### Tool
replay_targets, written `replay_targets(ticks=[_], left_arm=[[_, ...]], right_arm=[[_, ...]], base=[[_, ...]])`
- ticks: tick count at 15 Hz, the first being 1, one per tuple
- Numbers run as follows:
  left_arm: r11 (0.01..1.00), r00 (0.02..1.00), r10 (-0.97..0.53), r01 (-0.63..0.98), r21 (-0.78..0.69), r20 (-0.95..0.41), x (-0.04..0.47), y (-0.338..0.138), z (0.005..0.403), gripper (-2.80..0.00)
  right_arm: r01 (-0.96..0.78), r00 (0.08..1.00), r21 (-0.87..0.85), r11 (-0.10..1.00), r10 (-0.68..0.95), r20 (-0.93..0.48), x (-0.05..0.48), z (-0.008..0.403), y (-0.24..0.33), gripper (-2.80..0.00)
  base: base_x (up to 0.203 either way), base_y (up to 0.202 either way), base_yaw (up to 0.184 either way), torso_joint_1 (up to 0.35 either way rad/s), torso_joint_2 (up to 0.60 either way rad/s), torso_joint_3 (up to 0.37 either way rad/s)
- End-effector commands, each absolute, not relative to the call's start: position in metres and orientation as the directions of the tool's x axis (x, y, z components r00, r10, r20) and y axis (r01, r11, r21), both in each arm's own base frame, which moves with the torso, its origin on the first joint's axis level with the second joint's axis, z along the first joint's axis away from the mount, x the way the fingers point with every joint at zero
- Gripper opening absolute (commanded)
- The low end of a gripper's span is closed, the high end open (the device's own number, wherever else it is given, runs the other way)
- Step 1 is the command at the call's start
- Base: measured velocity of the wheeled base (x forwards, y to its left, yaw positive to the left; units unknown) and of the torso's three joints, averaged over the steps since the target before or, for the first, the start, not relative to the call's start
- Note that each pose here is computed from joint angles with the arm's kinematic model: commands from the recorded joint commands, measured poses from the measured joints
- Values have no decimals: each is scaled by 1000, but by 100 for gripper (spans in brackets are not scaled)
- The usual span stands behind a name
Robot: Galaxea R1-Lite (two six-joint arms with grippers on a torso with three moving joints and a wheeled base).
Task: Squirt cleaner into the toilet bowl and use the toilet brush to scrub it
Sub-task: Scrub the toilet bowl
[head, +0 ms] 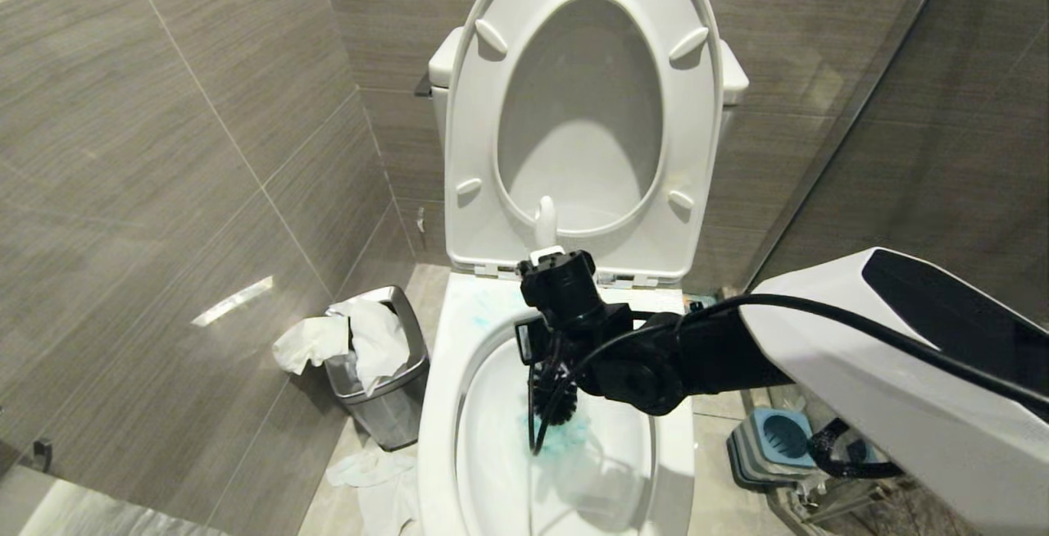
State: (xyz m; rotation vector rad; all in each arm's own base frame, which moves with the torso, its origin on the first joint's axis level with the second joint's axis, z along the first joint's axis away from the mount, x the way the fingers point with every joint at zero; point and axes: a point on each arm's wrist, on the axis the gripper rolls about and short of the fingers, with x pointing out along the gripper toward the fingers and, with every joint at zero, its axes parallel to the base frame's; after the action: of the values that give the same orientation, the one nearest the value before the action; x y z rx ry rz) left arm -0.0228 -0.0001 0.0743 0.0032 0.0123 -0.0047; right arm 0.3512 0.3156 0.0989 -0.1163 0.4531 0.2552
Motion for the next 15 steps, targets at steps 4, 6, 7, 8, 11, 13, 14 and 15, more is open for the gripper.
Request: replay_targets(ticks=[4, 6, 7, 8, 11, 13, 14, 15], left_arm=[[1000, 1000, -5, 5, 3, -12, -23, 0, 74, -280], [1000, 1000, -5, 5, 3, -12, -23, 0, 74, -280], [1000, 1000, -5, 5, 3, -12, -23, 0, 74, -280], [1000, 1000, -5, 5, 3, -12, -23, 0, 74, -280], [1000, 1000, -5, 5, 3, -12, -23, 0, 74, -280], [1000, 1000, -5, 5, 3, -12, -23, 0, 74, -280], [1000, 1000, -5, 5, 3, -12, -23, 0, 74, -280], [1000, 1000, -5, 5, 3, -12, -23, 0, 74, -280]], right_arm=[[-270, 876, -44, 962, 226, -426, 353, 105, 321, -280], [-276, 879, -37, 961, 237, -414, 348, 115, 320, -280], [-276, 882, -32, 961, 240, -406, 349, 118, 321, -280], [-277, 885, -28, 960, 244, -397, 351, 119, 323, -280], [-274, 893, -11, 962, 250, -374, 365, 118, 336, -280], [-270, 897, -6, 963, 250, -366, 374, 116, 344, -280], [-269, 895, -10, 963, 246, -373, 378, 113, 347, -280], [-267, 893, -14, 964, 242, -379, 381, 110, 349, -280]], base=[[0, 0, 0, 0, 0, 0], [0, 0, 0, 0, 0, 0], [0, 0, 0, 0, 0, 0], [0, 0, 0, 0, 0, 0], [0, 0, 0, 0, 0, 0], [0, 0, 0, 0, 0, 0], [0, 0, 0, 0, 0, 0], [0, 0, 0, 0, 0, 0]])
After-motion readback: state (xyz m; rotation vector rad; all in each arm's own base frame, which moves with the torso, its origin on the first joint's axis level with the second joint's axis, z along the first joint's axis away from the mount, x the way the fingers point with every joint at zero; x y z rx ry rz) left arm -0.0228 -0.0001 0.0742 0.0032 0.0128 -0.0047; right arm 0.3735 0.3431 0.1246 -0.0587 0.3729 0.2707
